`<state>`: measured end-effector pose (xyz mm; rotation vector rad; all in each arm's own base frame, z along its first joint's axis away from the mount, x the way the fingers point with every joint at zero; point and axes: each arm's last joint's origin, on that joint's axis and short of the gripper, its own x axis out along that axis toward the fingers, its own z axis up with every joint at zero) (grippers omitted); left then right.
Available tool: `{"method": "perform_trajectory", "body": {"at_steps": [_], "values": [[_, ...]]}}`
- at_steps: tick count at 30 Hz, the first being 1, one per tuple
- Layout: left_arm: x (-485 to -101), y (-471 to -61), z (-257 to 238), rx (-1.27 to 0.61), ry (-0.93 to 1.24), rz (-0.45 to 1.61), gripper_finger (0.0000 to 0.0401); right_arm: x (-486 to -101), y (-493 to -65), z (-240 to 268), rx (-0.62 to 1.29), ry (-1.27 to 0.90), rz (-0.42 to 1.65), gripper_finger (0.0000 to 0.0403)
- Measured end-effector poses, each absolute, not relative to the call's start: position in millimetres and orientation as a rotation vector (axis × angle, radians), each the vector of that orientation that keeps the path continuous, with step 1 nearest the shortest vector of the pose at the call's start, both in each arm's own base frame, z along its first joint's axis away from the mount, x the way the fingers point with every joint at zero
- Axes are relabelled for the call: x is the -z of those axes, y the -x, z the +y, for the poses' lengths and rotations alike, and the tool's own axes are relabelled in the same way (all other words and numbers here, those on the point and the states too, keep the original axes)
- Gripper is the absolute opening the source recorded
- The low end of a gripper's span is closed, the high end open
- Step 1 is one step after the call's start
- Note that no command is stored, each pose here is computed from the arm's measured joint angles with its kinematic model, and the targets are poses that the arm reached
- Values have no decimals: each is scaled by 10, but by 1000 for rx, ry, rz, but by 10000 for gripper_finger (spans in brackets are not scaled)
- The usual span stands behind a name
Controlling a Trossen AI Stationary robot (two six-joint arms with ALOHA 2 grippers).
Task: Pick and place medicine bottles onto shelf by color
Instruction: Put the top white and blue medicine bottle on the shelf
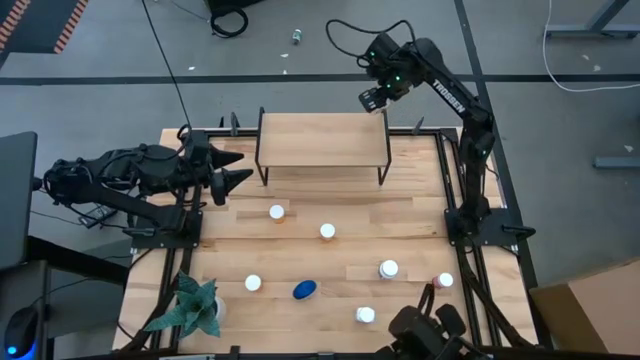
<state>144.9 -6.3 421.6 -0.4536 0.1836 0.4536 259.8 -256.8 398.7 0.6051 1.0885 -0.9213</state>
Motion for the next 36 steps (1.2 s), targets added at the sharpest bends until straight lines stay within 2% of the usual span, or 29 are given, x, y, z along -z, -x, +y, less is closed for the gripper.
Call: {"method": "perform_trajectory", "body": {"at_steps": [8,24,36], "values": [[-4217,-1450,-20,-482,429,183,309,-3909,-2729,-2507,838,-566,1124,192],[-4222,-1452,-9,-482,377,189,309,-3696,-2824,-2541,876,-612,1131,192],[-4222,-1452,-10,-481,376,189,309,-3682,-2852,-2555,885,-631,1099,192]]}}
